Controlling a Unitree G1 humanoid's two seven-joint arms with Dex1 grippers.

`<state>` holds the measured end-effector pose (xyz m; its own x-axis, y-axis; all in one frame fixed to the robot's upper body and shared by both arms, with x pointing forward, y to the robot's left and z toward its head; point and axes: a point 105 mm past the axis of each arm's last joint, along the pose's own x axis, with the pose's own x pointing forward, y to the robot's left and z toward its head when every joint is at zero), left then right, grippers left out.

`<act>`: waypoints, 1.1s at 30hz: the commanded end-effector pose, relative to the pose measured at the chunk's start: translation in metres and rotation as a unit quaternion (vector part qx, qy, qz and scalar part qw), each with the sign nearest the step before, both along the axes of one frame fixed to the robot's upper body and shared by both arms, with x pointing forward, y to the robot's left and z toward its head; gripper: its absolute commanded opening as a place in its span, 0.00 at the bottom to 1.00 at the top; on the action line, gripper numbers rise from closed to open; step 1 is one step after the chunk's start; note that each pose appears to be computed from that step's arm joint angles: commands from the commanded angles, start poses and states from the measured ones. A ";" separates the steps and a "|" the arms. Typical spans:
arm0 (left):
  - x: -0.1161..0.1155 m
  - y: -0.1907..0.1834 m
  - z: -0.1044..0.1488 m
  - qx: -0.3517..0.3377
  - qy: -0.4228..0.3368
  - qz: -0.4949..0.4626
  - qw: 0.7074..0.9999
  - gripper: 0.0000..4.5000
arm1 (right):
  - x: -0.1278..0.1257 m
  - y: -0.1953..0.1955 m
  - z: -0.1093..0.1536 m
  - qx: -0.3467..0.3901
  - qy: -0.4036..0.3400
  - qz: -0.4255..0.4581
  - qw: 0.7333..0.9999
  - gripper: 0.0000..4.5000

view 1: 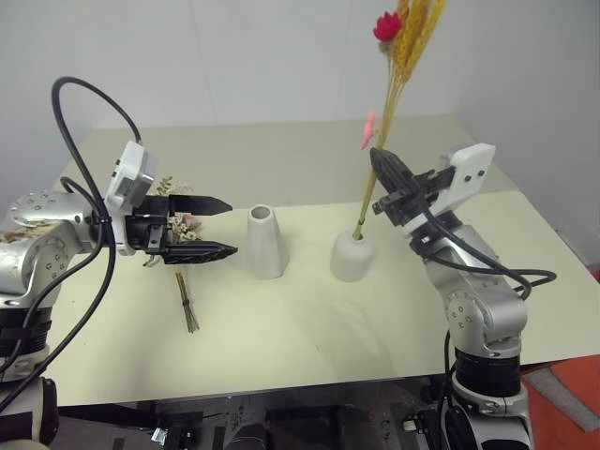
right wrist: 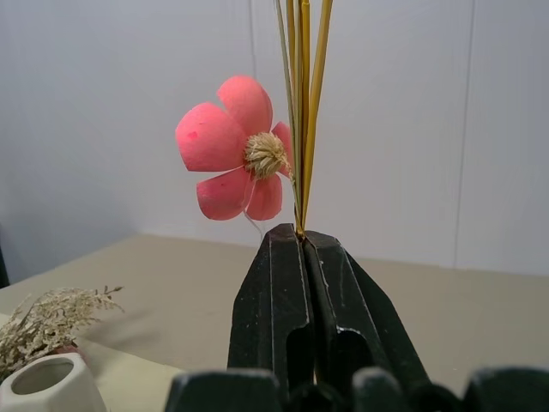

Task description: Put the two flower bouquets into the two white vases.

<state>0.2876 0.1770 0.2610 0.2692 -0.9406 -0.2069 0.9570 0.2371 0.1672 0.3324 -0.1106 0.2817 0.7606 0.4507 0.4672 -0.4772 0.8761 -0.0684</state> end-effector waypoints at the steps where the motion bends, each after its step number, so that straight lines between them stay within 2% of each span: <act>1: -0.005 0.003 0.013 0.002 -0.031 0.002 1.000 1.00 | -0.003 -0.004 0.014 0.006 -0.025 -0.003 1.000 0.00; 10: -0.004 0.001 0.011 0.001 -0.029 0.001 1.000 1.00 | -0.003 -0.002 0.004 0.009 -0.009 -0.004 1.000 0.00; 33: -0.005 0.002 0.005 0.003 -0.017 0.005 1.000 1.00 | -0.010 0.000 0.022 0.026 -0.013 0.012 1.000 0.00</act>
